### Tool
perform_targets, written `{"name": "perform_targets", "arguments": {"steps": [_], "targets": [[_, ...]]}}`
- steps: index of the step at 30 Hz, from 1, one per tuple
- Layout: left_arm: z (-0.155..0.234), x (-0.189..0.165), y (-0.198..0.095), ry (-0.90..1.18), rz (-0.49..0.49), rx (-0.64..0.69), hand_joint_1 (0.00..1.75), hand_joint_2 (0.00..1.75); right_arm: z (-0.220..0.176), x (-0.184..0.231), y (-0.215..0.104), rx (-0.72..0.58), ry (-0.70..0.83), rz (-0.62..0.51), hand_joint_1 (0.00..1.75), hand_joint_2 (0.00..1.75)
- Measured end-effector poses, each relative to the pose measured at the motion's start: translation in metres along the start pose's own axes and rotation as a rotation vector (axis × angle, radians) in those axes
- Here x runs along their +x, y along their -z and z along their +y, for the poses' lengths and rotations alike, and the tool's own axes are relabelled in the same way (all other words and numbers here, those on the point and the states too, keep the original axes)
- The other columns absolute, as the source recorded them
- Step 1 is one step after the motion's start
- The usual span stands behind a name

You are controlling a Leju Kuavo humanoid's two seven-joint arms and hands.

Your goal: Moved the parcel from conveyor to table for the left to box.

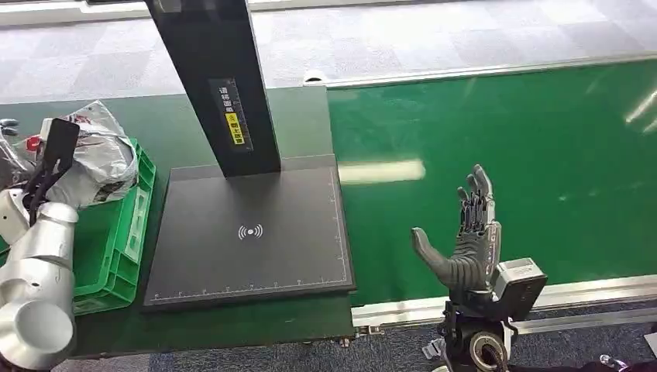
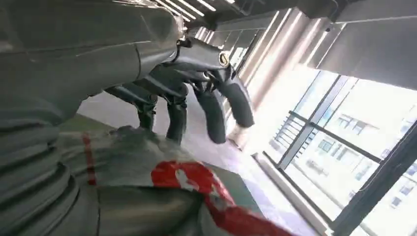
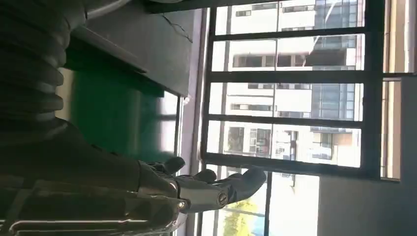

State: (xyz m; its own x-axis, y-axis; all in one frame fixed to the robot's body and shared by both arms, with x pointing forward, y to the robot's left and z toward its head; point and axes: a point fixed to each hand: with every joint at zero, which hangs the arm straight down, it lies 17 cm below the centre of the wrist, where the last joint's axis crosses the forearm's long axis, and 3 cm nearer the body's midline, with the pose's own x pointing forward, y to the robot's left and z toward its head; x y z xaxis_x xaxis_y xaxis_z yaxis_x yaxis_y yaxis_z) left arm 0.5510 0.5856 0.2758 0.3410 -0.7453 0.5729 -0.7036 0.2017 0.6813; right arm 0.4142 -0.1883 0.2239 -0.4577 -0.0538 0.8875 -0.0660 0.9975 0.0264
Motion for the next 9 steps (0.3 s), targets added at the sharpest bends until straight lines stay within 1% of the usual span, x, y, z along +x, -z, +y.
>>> {"name": "perform_targets", "arguments": {"steps": [5, 9], "targets": [[0.000, -0.004, 0.004, -0.129, 0.057, 0.002, 0.00, 1.75, 0.000, -0.001, 0.000, 0.001, -0.003, 0.003, 0.00, 1.75], [-0.012, -0.012, 0.001, -0.286, 0.130, -0.046, 0.00, 1.75, 0.000, -0.001, 0.000, 0.003, -0.010, 0.006, 0.00, 1.75]]}}
